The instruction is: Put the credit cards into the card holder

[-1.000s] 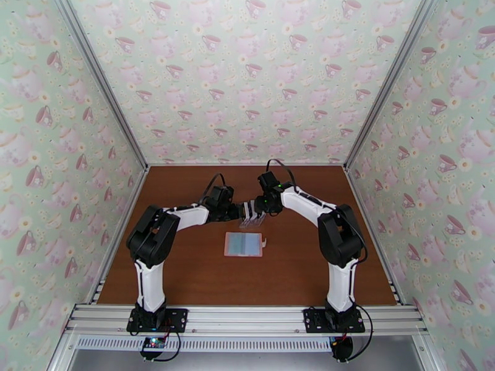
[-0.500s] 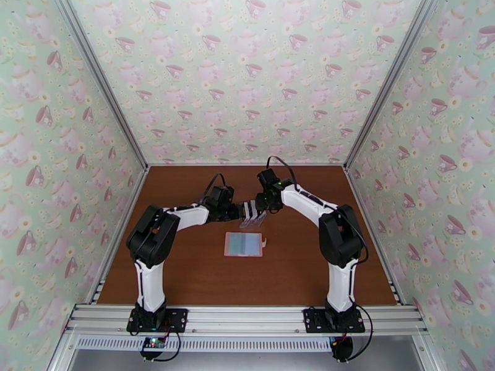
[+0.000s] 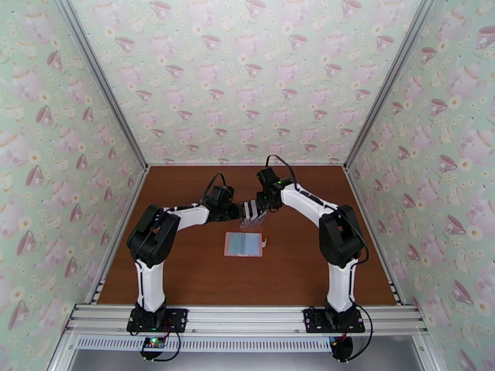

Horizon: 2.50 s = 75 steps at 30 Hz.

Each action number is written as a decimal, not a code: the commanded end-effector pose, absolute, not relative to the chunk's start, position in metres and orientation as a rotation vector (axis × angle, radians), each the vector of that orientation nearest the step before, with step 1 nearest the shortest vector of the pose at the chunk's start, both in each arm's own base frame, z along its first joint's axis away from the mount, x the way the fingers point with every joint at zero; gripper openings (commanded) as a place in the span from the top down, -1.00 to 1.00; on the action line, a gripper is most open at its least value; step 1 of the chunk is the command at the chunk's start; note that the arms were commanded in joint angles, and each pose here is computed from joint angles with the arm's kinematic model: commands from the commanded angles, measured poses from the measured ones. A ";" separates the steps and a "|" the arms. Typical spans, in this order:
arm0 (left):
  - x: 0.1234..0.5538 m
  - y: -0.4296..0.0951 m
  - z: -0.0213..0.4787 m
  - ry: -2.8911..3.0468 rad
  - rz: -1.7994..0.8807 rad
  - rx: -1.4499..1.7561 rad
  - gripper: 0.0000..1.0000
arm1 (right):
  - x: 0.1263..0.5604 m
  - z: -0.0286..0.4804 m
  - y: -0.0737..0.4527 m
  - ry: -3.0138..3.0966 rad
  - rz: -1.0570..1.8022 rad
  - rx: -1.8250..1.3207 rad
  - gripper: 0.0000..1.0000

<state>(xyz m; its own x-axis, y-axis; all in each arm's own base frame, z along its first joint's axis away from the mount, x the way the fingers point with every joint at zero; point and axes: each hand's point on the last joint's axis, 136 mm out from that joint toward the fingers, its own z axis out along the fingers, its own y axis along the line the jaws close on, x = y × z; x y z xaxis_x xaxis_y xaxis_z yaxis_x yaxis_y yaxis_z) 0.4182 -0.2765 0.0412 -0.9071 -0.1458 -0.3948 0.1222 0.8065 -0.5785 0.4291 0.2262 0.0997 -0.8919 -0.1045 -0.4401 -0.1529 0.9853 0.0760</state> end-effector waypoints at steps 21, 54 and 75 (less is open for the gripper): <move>0.407 -0.265 0.010 2.679 -0.810 -0.072 0.23 | 0.424 0.127 0.229 2.653 0.117 -0.209 1.00; 0.409 -0.266 0.059 2.534 -0.913 -0.031 -0.45 | 0.387 0.185 0.261 2.555 0.317 -0.224 1.00; 0.382 -0.236 0.103 2.486 -0.707 0.034 -0.42 | 0.320 0.206 0.253 2.483 0.509 -0.162 1.00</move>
<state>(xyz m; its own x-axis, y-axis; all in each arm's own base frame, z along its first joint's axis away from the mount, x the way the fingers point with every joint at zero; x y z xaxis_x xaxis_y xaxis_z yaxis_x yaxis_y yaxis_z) 0.3980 -0.2483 0.1085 -0.8441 -0.1640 -0.5105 0.1720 0.8189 -0.5475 0.3275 0.2478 0.1993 -0.8216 -0.0353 -0.5689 -0.2252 0.9369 0.2672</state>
